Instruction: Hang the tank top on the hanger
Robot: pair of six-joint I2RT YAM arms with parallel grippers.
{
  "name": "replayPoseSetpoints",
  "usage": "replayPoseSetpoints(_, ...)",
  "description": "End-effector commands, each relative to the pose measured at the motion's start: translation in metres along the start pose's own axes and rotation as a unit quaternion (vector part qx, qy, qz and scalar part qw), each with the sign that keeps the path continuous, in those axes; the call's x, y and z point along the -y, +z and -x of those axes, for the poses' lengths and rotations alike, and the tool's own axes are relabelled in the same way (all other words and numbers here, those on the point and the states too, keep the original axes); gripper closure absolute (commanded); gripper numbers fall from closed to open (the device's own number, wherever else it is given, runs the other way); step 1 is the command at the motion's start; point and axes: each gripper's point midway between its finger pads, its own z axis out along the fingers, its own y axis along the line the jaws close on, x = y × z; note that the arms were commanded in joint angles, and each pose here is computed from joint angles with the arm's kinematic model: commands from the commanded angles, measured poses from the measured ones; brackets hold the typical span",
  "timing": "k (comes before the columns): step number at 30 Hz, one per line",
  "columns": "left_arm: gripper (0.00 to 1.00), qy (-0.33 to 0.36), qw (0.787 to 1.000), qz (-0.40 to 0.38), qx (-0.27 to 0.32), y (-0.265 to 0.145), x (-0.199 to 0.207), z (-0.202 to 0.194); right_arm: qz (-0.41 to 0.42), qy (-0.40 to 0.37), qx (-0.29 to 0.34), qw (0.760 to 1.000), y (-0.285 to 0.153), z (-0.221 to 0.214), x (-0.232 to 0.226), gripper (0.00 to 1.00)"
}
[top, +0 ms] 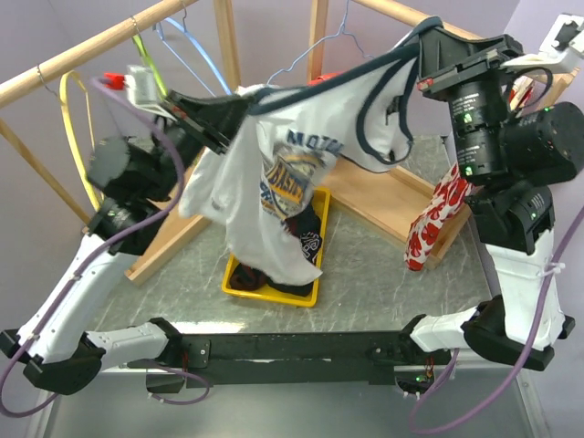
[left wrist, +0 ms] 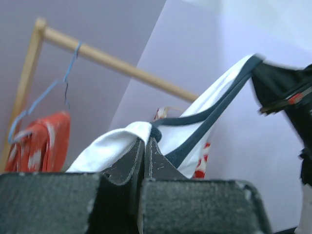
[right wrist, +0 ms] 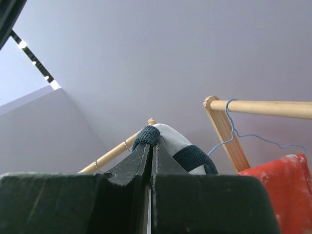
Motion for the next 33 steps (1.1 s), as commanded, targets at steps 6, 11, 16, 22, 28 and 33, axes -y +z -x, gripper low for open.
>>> replayPoseSetpoints(6, 0.9, -0.058, 0.98, 0.137, -0.131, -0.069, -0.083, -0.126, 0.006, -0.005, -0.128, 0.992, -0.012, -0.109, 0.015, 1.0)
replayPoseSetpoints(11, 0.59, -0.057, 0.946, 0.286, -0.138, -0.138, -0.142, -0.155, -0.009, -0.003, -0.263, 0.965, -0.06, -0.275, 0.027, 1.0)
replayPoseSetpoints(16, 0.5, -0.044, 0.925, 0.352, -0.133, -0.189, -0.17, -0.169, -0.019, -0.002, -0.428, 0.904, -0.125, -0.449, 0.045, 1.0)
replayPoseSetpoints(22, 0.44, -0.034, 0.919, 0.357, -0.166, -0.195, -0.177, -0.188, -0.029, -0.051, -0.468, 0.882, -0.132, -0.485, 0.057, 0.51)
replayPoseSetpoints(28, 0.43, -0.026, 0.907, 0.37, -0.2, -0.183, -0.197, -0.221, -0.074, -0.08, -0.45, 0.886, -0.148, -0.451, 0.094, 0.27)
replayPoseSetpoints(33, 0.4, -0.03, 0.894, 0.375, -0.243, -0.169, -0.213, -0.258, -0.113, -0.103, -0.43, 0.89, -0.165, -0.419, 0.124, 0.21)
